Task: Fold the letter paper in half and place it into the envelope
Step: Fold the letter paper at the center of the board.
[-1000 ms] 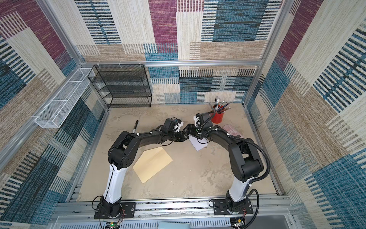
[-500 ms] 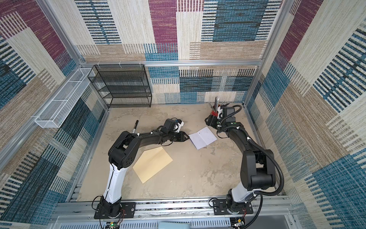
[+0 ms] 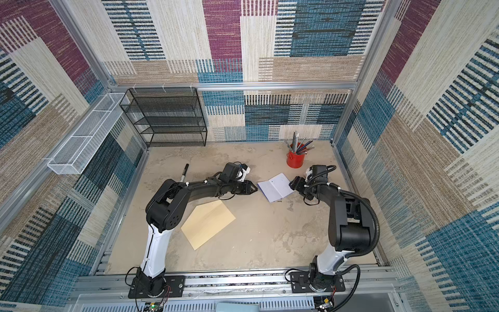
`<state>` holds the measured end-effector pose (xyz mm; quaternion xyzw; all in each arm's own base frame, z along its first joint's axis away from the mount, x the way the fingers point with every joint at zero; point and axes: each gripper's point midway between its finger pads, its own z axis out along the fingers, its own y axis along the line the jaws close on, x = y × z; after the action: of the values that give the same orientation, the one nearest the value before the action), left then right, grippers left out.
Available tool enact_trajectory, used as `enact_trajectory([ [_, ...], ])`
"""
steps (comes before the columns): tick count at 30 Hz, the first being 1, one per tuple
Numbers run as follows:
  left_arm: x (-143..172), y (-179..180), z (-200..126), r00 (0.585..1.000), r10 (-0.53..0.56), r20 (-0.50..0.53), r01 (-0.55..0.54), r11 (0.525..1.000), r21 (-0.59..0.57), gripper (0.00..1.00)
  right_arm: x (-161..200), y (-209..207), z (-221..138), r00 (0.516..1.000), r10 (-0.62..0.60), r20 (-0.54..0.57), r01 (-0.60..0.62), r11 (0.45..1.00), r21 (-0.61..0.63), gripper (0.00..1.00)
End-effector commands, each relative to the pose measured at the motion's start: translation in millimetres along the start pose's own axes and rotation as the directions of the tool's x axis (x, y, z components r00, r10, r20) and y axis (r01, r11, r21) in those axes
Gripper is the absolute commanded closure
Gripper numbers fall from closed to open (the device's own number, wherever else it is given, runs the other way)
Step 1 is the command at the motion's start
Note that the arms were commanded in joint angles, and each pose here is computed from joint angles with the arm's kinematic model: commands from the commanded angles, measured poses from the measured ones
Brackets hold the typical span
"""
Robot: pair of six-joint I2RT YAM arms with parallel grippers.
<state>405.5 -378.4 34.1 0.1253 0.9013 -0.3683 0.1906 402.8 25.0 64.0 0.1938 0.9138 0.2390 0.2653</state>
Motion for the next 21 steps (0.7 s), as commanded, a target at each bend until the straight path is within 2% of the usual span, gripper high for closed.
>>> enact_trajectory([
  [1,39,28,2,0.982,-0.136,-0.133,0.120,0.985,-0.122,0.59,-14,13,-5,0.997,-0.055,0.047,0.056,0.998,-0.026,0.25],
  [4,44,29,2,0.980,-0.142,-0.139,0.124,0.984,-0.128,0.59,-14,27,-4,0.995,-0.086,0.050,0.089,0.995,-0.046,0.25],
  [10,51,25,-4,0.981,-0.140,-0.137,0.119,0.982,-0.149,0.59,-4,51,25,0.988,-0.157,-0.005,0.156,0.985,-0.077,0.25],
  [21,44,-18,15,0.986,-0.102,-0.132,0.090,0.992,-0.093,0.59,9,38,49,0.989,-0.130,-0.070,0.125,0.989,-0.074,0.25],
])
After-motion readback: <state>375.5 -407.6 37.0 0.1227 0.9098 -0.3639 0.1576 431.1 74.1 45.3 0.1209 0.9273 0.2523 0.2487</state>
